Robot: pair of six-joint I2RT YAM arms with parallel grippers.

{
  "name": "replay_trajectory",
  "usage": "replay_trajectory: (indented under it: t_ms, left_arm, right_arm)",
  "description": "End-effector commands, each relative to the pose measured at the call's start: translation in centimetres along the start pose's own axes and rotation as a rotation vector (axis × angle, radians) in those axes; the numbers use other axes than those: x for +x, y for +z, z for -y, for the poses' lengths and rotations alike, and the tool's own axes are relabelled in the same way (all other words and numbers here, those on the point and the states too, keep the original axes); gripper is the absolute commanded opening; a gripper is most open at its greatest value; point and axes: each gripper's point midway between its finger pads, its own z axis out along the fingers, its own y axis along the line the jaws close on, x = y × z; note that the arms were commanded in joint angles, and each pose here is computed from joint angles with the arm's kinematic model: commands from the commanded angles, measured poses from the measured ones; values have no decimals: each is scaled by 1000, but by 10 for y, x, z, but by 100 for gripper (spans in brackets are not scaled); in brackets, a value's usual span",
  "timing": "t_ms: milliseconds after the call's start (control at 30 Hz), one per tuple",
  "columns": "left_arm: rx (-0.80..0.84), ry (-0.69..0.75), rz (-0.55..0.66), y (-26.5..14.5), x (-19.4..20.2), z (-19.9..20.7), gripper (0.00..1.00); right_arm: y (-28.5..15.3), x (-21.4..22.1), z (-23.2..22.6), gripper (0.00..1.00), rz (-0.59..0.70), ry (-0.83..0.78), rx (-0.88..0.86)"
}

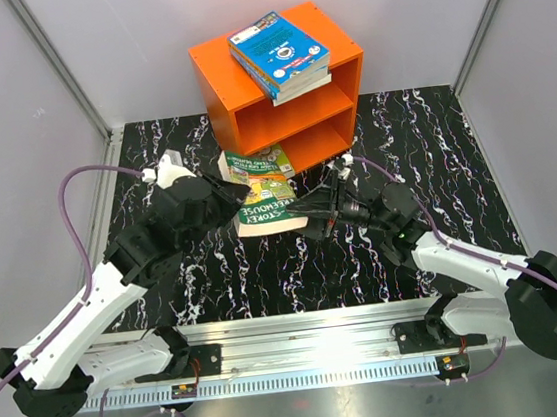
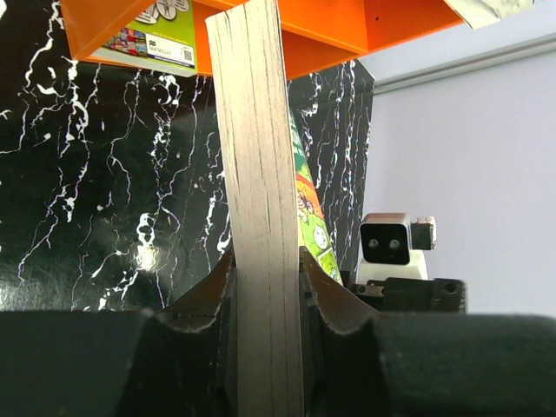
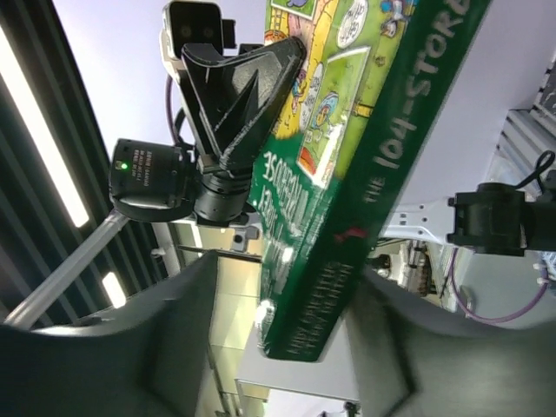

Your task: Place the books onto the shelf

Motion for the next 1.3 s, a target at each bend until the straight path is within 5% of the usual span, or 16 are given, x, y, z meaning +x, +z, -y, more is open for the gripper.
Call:
replay_trajectory:
  t_ms: [0,67,200,433,533,767,833,967,1100,1267]
  left_arm:
    - [-83,63,107,-1,-22,-17,0]
    - [-79,66,108,-3,-21,-16,0]
    - [-77,95,103,-8,-18,-14,0]
    - [-26,160,49,-16,-3,-7,1]
    - [-9,184,38,-20,0,-7,3]
    - [-12,236,-38,-22,26,-22,9]
    - [-9,248,-75,-23,36,-25,17]
    - [-36,273,-87,-29,37,-39,65]
    - [-76,255,-49,-44,23,-63,83]
    - [-117,155,-15,-75,7,-104,86]
  right_arm:
    - [1,19,-54,55,-57,-134,-148]
    - [4,15,-49,47,-49,-139,-130]
    - [9,10,-43,0,-45,-146,-104]
    - [7,-3,15,0,-20,-188,199]
    - [-16,-21,47,0,67,-213,423]
    - [-70,-61,71,0,255,-201,570]
    - [-80,-63,82,0,247,-226,637]
    - [-92,-61,94,0,230,-260,714]
    - [-95,-72,105,0,242,-278,725]
    - [-93,-104,110,0,254,-283,697]
